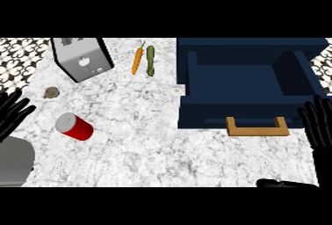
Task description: Pick up the can, place it into the drawer and close the drawer
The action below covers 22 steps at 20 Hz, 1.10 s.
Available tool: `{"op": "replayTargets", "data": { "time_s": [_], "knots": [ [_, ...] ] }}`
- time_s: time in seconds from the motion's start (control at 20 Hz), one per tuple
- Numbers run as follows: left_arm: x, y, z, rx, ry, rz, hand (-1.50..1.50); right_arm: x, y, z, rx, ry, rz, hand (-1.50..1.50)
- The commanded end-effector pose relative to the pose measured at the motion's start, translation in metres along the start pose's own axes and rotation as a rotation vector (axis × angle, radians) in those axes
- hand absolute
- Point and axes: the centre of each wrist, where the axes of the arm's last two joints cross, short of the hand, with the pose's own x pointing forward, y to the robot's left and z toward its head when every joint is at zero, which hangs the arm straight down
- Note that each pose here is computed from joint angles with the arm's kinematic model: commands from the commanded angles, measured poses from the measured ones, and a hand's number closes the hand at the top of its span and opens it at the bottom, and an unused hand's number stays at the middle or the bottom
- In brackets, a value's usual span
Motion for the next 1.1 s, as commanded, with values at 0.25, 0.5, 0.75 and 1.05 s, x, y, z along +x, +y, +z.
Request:
{"op": "replayTargets", "data": {
  "time_s": [0.25, 0.5, 0.75, 1.05],
  "knots": [
    [-0.018, 0.005, -0.001, 0.041, 0.046, 0.011, -1.5, -0.023, -0.015, 0.0, -0.02, 0.017, 0.011, -1.5],
    [-0.029, 0.021, -0.024, 0.059, 0.054, 0.017, -1.5, -0.016, -0.03, 0.02, -0.001, 0.001, 0.012, -1.5],
    [-0.058, 0.015, -0.042, 0.049, 0.065, 0.013, -1.5, -0.025, -0.031, 0.018, -0.011, 0.001, 0.007, -1.5],
    [-0.067, 0.021, -0.034, 0.07, 0.074, -0.002, -1.5, -0.015, -0.04, 0.025, -0.004, 0.007, 0.011, -1.5]
  ]
}}
